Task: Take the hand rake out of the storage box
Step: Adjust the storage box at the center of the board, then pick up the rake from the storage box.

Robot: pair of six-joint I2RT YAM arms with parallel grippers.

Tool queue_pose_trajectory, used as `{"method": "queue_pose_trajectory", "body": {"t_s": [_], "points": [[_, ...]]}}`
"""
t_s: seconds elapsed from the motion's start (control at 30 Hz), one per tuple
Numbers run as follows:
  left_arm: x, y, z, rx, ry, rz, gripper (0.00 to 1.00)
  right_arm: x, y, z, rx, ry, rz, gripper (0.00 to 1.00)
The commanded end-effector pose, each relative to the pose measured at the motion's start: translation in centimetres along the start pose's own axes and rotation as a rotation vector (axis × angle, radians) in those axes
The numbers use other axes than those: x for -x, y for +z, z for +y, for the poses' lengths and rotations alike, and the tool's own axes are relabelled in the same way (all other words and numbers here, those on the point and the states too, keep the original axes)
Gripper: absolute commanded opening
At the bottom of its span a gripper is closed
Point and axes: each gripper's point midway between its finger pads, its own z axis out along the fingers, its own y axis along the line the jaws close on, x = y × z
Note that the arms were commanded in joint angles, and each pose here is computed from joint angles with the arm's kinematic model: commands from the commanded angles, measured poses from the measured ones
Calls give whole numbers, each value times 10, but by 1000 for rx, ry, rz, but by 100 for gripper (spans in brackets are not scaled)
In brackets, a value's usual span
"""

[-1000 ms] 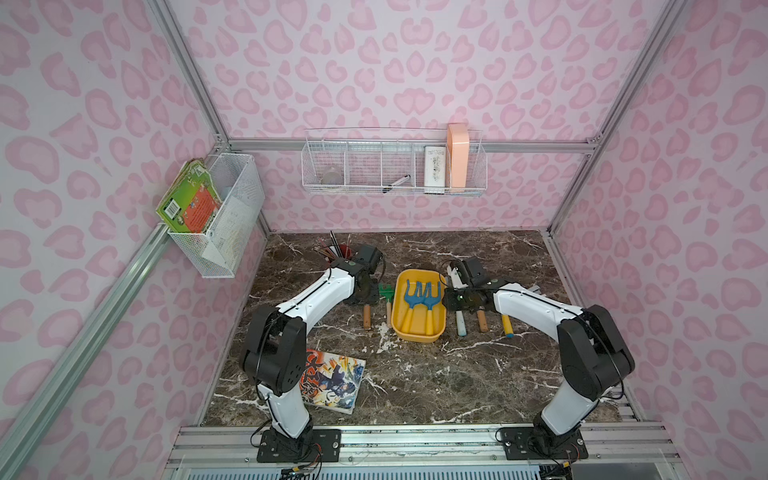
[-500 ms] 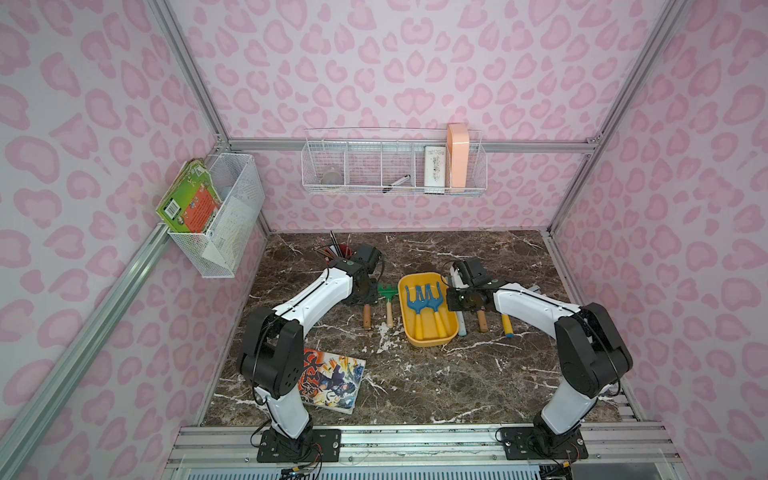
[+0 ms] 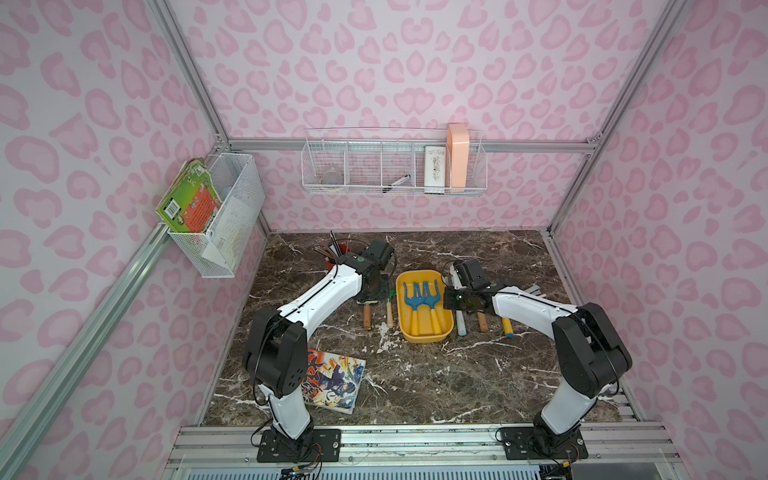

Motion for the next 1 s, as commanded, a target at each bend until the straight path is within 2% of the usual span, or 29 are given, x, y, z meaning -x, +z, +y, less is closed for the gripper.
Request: {"method": "queue_pose_trajectory", "body": {"t_s": [0.0,0.2,0.33,0.57,0.73,0.97], "points": [[-4,-6,-5,-1,2,13,41,1,2,-1,-7,18,5,11],[-12,-9,-34,-25,21,33,43,14,-17,8,17,20,-41,31],[-18,-5,-62,-43,27,49,43,36,-49,14,38,14,-120,38],[-30,17,-108,-58,67,91,41,44,-73,-37,-12,85,-161,40],[-41,46,-112,-4,59,137,41,34,-75,-57,-31,102,-156,42],[-56,80,-111,41,72,192,40,33,-75,-61,-41,97,-152,44]]}}
